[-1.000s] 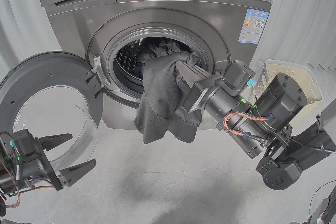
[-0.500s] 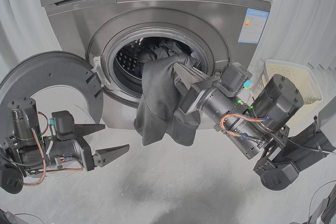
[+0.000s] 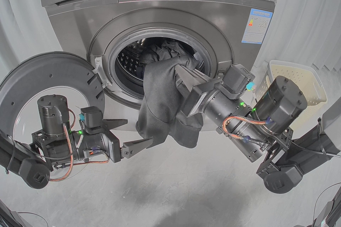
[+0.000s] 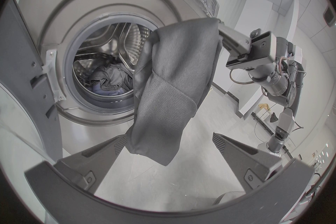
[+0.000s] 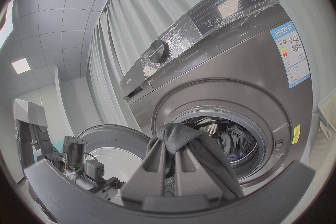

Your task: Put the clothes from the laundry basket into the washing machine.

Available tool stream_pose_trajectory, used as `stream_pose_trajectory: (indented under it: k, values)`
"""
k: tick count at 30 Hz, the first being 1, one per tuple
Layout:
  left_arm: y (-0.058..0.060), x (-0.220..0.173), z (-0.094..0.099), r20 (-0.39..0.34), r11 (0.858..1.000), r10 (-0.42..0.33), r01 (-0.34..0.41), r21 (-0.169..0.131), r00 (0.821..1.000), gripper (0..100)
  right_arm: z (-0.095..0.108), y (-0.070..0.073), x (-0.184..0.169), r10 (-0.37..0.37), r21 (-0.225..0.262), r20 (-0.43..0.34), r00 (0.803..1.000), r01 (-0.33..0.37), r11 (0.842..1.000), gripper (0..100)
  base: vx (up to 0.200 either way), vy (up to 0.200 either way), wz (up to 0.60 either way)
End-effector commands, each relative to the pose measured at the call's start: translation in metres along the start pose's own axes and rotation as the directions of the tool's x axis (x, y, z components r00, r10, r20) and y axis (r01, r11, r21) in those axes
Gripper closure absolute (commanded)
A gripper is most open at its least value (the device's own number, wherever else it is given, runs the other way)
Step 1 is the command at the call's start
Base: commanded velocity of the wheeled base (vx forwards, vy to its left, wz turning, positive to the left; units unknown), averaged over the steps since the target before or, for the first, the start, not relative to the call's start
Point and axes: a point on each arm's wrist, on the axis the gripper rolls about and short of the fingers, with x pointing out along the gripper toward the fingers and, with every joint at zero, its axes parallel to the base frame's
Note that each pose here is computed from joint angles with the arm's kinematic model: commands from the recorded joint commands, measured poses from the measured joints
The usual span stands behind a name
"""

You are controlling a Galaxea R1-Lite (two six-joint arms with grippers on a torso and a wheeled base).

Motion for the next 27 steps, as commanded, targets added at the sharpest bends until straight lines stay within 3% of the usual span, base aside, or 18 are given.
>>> stream_pose_trajectory:
  k: [1, 10, 21, 22, 27]
  values:
    - [0.005, 0.022, -0.015, -0.048, 1.000, -0.014, 0.012, -0.025, 0.999, 0, 0.000, 0.001, 0.000, 0.004, 0.002, 0.000, 1.000, -0.004, 1.000, 100, 0.000, 0.000, 0.00]
    - [0.014, 0.045, -0.015, -0.031, 1.000, -0.001, 0.000, -0.022, 1.000, 0, -0.002, 0.002, 0.000, 0.005, 0.001, -0.005, 1.000, -0.005, 1.000, 100, 0.000, 0.000, 0.00]
    - [0.011, 0.070, -0.014, -0.001, 1.000, 0.023, -0.023, 0.000, 1.000, 0, -0.002, 0.002, -0.001, 0.007, 0.003, 0.003, 1.000, -0.007, 1.000, 100, 0.000, 0.000, 0.00]
    - [0.011, 0.071, -0.014, 0.004, 1.000, 0.026, -0.026, 0.002, 1.000, 100, -0.002, 0.002, -0.001, 0.007, 0.003, 0.003, 1.000, -0.007, 1.000, 100, 0.000, 0.000, 0.00]
    - [0.009, 0.069, -0.013, 0.027, 1.000, 0.023, -0.023, 0.010, 0.999, 100, -0.003, 0.001, -0.001, 0.005, 0.002, -0.002, 1.000, -0.005, 1.000, 100, 0.000, 0.000, 0.00]
